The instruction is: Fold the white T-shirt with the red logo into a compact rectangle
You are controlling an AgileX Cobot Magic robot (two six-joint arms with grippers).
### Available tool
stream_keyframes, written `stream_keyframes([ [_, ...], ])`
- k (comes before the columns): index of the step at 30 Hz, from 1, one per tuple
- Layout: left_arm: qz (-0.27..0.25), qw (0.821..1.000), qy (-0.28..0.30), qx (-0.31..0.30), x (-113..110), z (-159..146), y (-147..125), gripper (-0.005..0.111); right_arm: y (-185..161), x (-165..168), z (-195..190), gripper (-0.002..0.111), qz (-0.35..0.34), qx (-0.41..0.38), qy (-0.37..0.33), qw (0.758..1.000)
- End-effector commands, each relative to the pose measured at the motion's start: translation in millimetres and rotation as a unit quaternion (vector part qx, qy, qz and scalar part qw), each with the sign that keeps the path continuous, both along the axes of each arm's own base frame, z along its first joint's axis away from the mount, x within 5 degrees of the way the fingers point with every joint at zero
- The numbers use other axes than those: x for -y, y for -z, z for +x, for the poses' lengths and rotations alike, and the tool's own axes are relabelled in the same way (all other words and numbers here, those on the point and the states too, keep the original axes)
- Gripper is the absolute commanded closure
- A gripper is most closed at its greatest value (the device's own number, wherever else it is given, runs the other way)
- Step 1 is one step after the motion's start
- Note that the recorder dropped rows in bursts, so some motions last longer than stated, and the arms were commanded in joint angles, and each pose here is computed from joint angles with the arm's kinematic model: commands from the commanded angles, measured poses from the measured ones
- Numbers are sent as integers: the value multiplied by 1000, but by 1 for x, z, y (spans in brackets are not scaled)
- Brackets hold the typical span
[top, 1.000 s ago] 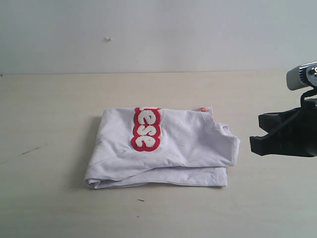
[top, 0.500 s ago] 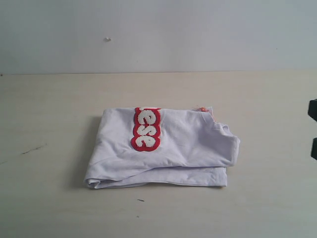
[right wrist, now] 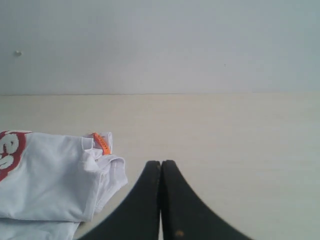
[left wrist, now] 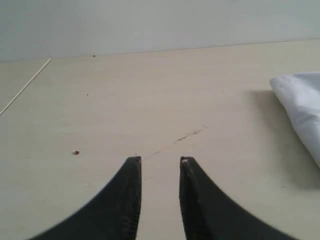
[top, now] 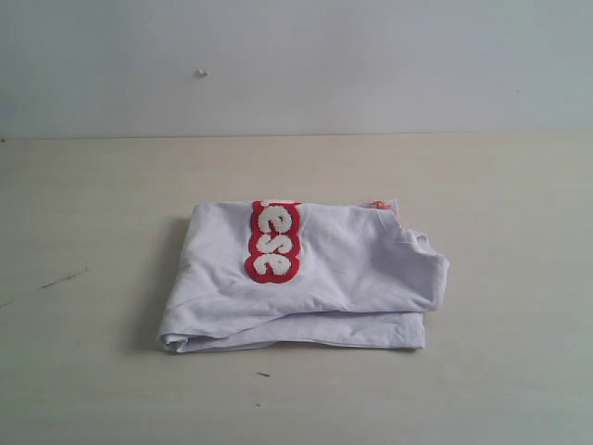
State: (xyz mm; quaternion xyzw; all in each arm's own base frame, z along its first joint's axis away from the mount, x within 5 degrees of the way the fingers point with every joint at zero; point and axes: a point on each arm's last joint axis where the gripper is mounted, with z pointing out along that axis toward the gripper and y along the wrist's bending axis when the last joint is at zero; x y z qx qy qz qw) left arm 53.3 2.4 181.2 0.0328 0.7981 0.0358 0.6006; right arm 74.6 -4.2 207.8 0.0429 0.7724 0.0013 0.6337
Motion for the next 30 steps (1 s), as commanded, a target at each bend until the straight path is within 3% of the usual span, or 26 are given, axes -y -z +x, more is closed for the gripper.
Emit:
stream_keyframes([
  [1,-6,1000,-1,3,0,0,0,79,7,2,-7,108,-4,24,19,1000],
  [7,-6,1000,-1,3,0,0,0,79,10,3,-13,108,-6,44,25,999],
  [16,-6,1000,-1,3,0,0,0,79,21,4,-16,108,-6,-17,33,999],
  [22,-6,1000,-1,3,0,0,0,79,21,4,-16,108,-6,-17,33,999],
  [30,-6,1000,-1,3,0,0,0,79,14,0,-14,108,-20,25,8,999],
])
